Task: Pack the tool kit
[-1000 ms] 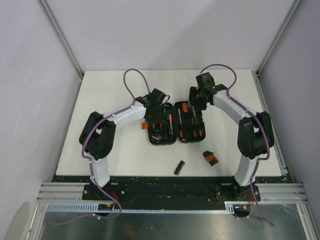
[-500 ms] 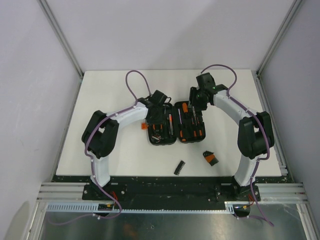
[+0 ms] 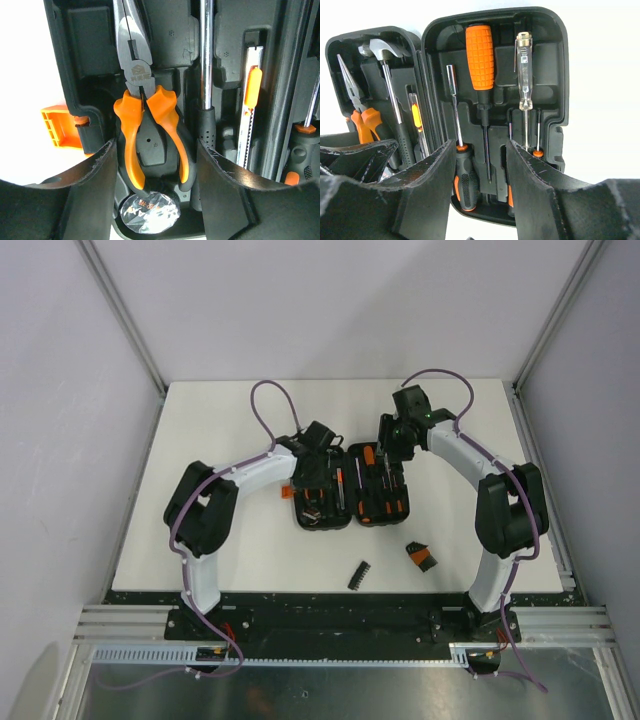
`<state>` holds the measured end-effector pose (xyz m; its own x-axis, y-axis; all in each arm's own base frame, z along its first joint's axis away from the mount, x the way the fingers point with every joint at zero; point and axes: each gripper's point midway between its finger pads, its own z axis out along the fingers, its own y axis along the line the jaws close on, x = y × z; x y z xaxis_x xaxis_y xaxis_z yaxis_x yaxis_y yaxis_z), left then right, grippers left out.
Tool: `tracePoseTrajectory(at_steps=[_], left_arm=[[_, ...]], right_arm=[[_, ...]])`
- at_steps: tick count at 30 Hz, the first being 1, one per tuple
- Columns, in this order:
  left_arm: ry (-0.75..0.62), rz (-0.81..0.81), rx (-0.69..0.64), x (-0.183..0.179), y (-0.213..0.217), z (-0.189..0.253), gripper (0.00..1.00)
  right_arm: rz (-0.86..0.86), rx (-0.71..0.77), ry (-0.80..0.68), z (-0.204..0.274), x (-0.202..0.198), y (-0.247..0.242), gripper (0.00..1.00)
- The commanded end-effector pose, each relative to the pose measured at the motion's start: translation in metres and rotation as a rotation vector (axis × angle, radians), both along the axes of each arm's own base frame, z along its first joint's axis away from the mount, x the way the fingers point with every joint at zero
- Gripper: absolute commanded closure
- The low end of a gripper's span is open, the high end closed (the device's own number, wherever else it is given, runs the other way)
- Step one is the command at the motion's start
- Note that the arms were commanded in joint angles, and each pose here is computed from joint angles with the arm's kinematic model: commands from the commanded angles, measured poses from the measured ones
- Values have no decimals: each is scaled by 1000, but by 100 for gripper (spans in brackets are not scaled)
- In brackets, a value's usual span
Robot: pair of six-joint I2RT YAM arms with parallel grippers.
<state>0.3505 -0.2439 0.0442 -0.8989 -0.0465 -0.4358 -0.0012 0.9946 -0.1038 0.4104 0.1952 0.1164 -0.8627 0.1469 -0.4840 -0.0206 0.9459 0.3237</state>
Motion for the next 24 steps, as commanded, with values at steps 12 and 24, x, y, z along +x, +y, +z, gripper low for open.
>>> tracePoseTrajectory(at_steps=[12,24], left_arm=[[-67,50,27,0,15,33,23],[-87,73,95,-1,30,30,51]], right_arm=[[-8,27,-34,15,2,1,51],[-7,23,-33,15,1,1,51]])
